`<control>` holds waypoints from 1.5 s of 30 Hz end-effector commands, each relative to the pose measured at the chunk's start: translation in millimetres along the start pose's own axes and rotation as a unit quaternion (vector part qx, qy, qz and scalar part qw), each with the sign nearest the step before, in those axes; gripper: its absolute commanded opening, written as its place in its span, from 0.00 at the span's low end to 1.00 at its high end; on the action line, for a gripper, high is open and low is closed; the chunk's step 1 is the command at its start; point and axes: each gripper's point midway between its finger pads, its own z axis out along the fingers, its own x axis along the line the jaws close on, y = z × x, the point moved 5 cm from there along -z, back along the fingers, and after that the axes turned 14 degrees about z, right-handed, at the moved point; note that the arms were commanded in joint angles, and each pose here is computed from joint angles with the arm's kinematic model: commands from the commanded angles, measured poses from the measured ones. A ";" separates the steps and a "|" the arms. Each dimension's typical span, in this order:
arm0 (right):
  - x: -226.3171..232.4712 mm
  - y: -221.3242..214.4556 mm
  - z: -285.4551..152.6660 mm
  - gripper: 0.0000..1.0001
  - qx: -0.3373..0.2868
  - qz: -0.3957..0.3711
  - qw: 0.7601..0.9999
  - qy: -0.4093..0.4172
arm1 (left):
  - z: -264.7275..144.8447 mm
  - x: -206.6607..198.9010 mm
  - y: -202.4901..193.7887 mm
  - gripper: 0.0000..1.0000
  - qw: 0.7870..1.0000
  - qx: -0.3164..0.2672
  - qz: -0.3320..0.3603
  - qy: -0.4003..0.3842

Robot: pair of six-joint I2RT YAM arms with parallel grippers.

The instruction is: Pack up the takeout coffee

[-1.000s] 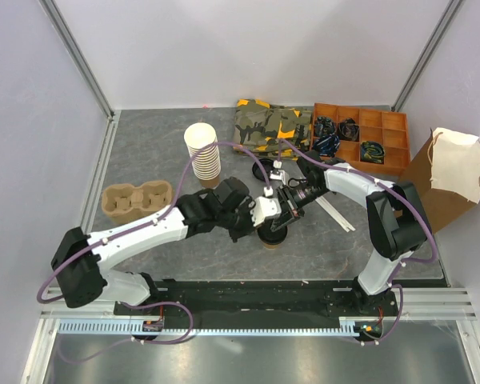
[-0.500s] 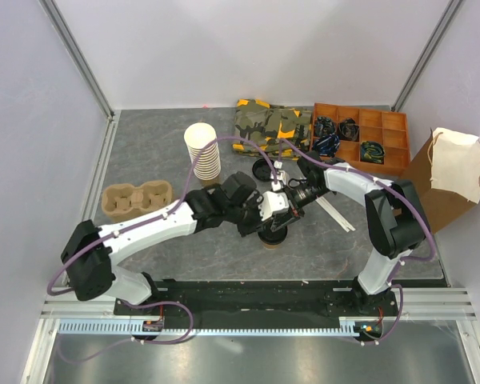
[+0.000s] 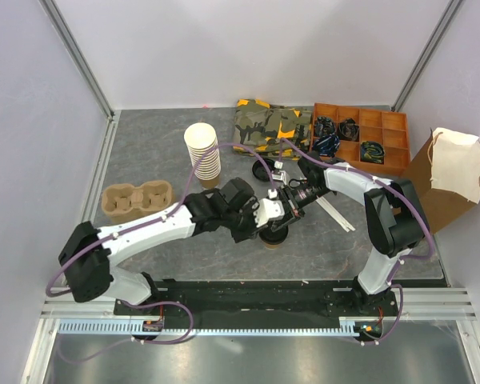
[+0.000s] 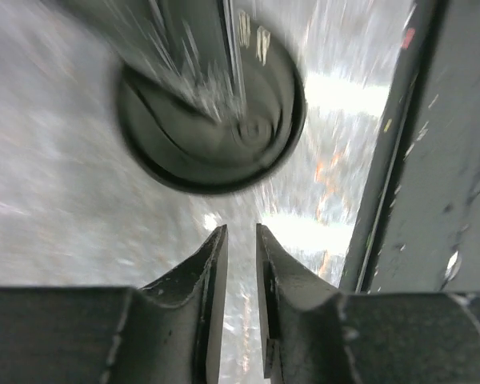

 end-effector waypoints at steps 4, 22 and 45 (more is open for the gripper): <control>-48.3 6.3 3.9 0.03 -0.007 -0.031 0.994 -0.104 | -48.1 18.7 75.2 0.35 0.994 -0.099 0.023 0.027; -55.3 4.8 5.4 0.03 -0.001 -0.025 0.994 -0.105 | 22.8 -0.2 -2.3 0.35 0.999 -0.021 0.036 0.004; 35.7 12.8 -24.7 0.07 -0.048 -0.105 0.993 -0.025 | -10.4 17.0 62.7 0.45 0.995 -0.102 0.011 0.018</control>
